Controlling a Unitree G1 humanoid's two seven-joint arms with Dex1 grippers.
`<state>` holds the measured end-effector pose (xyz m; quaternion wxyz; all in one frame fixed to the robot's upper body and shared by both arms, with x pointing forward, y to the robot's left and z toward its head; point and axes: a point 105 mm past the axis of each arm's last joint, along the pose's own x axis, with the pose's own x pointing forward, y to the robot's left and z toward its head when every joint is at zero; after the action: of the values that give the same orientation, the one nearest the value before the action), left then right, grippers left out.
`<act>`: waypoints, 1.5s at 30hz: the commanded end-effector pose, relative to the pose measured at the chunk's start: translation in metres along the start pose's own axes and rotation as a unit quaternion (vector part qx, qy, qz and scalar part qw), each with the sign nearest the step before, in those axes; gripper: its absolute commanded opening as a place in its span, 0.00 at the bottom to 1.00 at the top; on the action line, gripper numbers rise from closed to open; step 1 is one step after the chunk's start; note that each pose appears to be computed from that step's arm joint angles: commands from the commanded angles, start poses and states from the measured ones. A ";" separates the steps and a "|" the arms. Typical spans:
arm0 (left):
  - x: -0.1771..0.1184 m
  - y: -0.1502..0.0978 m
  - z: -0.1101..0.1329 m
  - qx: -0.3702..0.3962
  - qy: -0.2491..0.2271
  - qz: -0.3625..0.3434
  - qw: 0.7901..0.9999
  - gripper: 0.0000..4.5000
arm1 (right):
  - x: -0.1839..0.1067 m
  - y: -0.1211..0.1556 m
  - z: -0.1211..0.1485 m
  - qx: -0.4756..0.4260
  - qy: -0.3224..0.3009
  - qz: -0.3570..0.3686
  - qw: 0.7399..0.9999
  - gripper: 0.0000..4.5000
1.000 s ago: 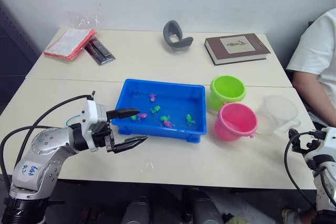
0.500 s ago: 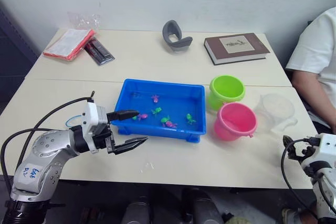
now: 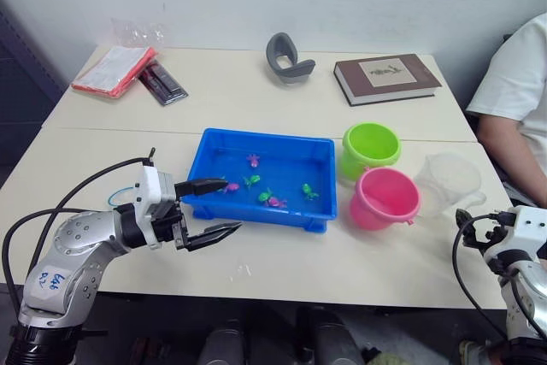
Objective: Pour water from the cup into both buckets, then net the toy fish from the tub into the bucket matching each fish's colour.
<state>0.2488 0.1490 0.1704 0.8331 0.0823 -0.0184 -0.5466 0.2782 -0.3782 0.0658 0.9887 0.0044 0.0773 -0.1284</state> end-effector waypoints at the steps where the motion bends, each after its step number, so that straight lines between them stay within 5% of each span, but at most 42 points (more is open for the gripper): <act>1: 0.003 -0.001 0.007 0.021 -0.006 -0.008 1.000 0.99 | 0.002 -0.005 0.011 0.001 -0.029 -0.020 0.999 1.00; 21: 0.005 -0.002 0.006 0.027 -0.010 0.002 1.000 0.99 | 0.035 0.009 0.020 0.065 -0.078 -0.018 0.995 1.00; 24: 0.006 -0.002 0.005 0.026 -0.012 0.002 1.000 1.00 | 0.037 0.017 0.024 0.089 -0.097 0.007 0.991 0.82; 30: 0.004 0.001 0.005 0.021 -0.016 0.011 1.000 1.00 | 0.038 0.017 0.030 0.104 -0.104 0.003 0.989 0.14; 32: 0.003 0.000 0.003 0.017 -0.016 0.017 1.000 1.00 | 0.038 0.015 0.033 0.106 -0.110 -0.001 0.988 0.02; 45: 0.025 -0.014 0.004 -0.002 -0.049 -0.016 0.999 1.00 | 0.009 0.005 0.111 0.046 -0.220 0.040 0.974 0.02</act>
<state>0.2494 0.1256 0.1601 0.8320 0.0475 -0.0352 -0.5516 0.3151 -0.3712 0.1353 0.9886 0.0594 -0.0990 -0.0968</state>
